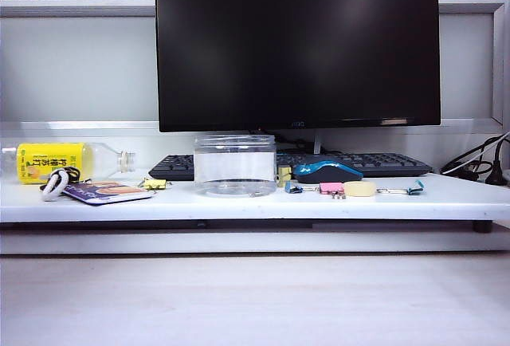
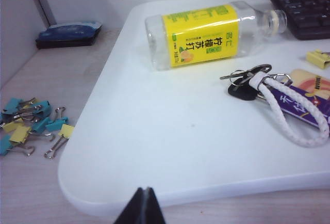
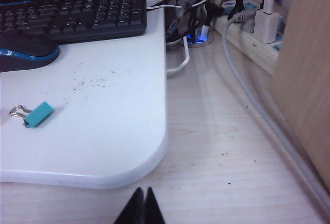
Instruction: Pick up the clips with the largest number of clips of the same color on the table and place them in a round transparent plastic box.
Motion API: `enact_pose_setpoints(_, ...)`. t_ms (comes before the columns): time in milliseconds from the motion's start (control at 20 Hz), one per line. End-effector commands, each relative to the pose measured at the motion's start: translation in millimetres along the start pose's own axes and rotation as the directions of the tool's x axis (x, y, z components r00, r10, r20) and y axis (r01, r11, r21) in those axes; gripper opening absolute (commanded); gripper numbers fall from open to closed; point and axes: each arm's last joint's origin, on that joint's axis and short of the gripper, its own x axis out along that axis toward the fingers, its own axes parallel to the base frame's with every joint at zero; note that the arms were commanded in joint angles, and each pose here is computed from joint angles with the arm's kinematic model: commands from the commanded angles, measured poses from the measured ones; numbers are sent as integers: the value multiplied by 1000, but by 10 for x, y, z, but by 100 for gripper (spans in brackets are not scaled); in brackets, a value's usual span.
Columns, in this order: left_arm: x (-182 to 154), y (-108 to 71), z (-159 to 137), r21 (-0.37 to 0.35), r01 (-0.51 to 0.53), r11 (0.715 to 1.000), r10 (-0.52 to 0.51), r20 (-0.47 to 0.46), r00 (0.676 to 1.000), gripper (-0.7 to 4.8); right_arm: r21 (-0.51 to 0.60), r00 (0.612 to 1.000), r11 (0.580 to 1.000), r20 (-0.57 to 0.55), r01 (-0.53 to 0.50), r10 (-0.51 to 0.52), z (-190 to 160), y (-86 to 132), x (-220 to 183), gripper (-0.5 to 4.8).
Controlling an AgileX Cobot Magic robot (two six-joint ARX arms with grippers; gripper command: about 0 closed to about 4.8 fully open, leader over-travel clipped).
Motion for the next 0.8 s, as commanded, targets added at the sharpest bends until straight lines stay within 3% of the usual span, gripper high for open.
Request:
enact_pose_setpoints(50, 1, -1, 3, -2, 0, 1000, 0, 9, 1000, -5, -4, 1000, 1000, 8, -2, 2, 7, 2, -1, -5)
enact_pose_setpoints(549, 1, -1, 3, -2, 0, 1000, 0, 9, 1000, -5, -4, 1000, 1000, 8, -4, 4, 7, 2, -1, -5)
enact_pose_setpoints(698, 1, -1, 3, -2, 0, 1000, 0, 9, 1000, -6, 6, 998, 998, 11, -59, 59, 13, 20, -2, -5)
enact_pose_setpoints(798, 1, -1, 3, -3, 0, 1000, 0, 9, 1000, -5, 91, 992, 988, 9, -127, 127, 16, 39, -4, -5)
